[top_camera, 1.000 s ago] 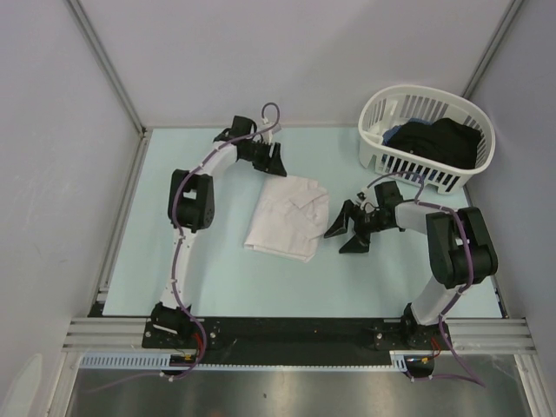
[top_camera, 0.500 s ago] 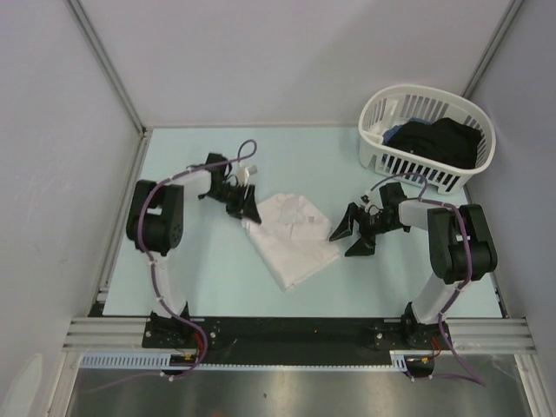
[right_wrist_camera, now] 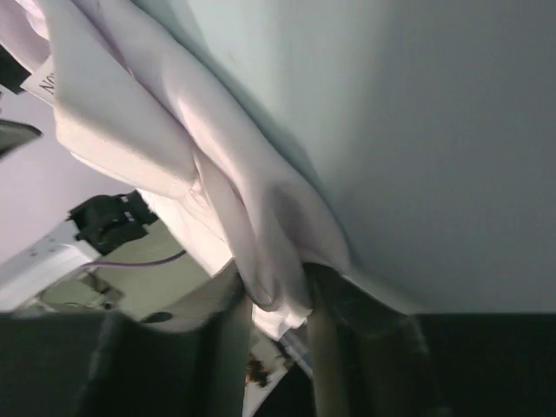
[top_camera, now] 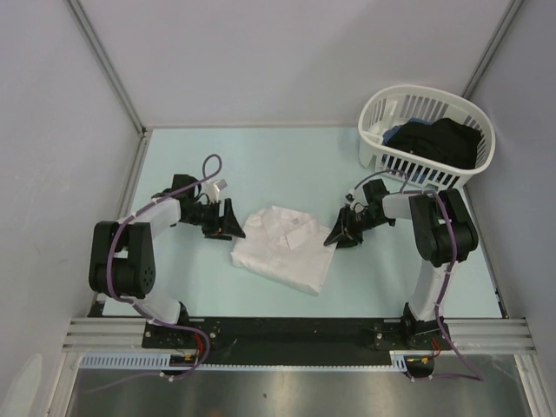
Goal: Fold and stack the long sleeve shirts
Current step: Fold the shirt
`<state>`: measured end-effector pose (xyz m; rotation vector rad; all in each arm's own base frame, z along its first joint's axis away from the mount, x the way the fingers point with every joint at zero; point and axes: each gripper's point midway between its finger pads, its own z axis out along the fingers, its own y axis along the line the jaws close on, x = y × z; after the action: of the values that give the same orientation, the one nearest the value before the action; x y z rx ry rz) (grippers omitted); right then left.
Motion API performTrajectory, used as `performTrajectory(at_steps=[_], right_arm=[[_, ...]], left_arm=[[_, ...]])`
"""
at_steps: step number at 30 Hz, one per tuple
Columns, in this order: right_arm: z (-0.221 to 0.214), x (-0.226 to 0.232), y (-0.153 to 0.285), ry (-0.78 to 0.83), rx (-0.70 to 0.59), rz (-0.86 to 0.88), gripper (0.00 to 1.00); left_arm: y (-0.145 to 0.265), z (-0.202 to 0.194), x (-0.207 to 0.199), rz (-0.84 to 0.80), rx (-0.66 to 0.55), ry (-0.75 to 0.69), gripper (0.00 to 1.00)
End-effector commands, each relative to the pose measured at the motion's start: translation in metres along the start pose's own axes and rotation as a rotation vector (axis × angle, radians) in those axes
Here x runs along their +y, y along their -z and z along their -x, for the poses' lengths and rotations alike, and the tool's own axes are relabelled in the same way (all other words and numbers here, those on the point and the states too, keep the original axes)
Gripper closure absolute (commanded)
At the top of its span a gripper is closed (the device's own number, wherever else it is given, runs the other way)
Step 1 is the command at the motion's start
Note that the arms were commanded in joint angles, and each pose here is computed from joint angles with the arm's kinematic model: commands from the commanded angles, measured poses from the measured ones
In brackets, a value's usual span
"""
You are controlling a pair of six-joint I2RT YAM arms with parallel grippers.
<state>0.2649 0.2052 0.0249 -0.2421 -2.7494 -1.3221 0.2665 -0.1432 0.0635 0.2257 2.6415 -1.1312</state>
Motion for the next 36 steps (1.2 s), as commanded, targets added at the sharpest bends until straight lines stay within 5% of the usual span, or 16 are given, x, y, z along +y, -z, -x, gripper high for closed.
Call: performTrajectory(at_steps=[1,7,12,15,36], right_arm=[[0.049,0.011,-0.004,0.153,-0.092,-0.027,0.81],[0.091,0.025,-0.018,0.355,-0.051,-0.052,0.87],[0.092,0.031,0.003,0.409,-0.041,-0.066,0.57],[0.085,0.034,0.024,0.422,-0.051,-0.075,0.49],[0.130,0.065,0.018,0.548,-0.194,-0.091,0.58]], left_arm=[[0.012,0.020,0.014,0.032,-0.090,0.002,0.28],[0.006,0.025,0.022,0.046,-0.114,0.010,0.31],[0.005,0.045,0.025,0.047,-0.164,-0.041,0.38],[-0.001,0.052,0.030,0.050,-0.154,-0.035,0.42],[-0.021,0.060,0.024,0.031,-0.094,-0.052,0.52]])
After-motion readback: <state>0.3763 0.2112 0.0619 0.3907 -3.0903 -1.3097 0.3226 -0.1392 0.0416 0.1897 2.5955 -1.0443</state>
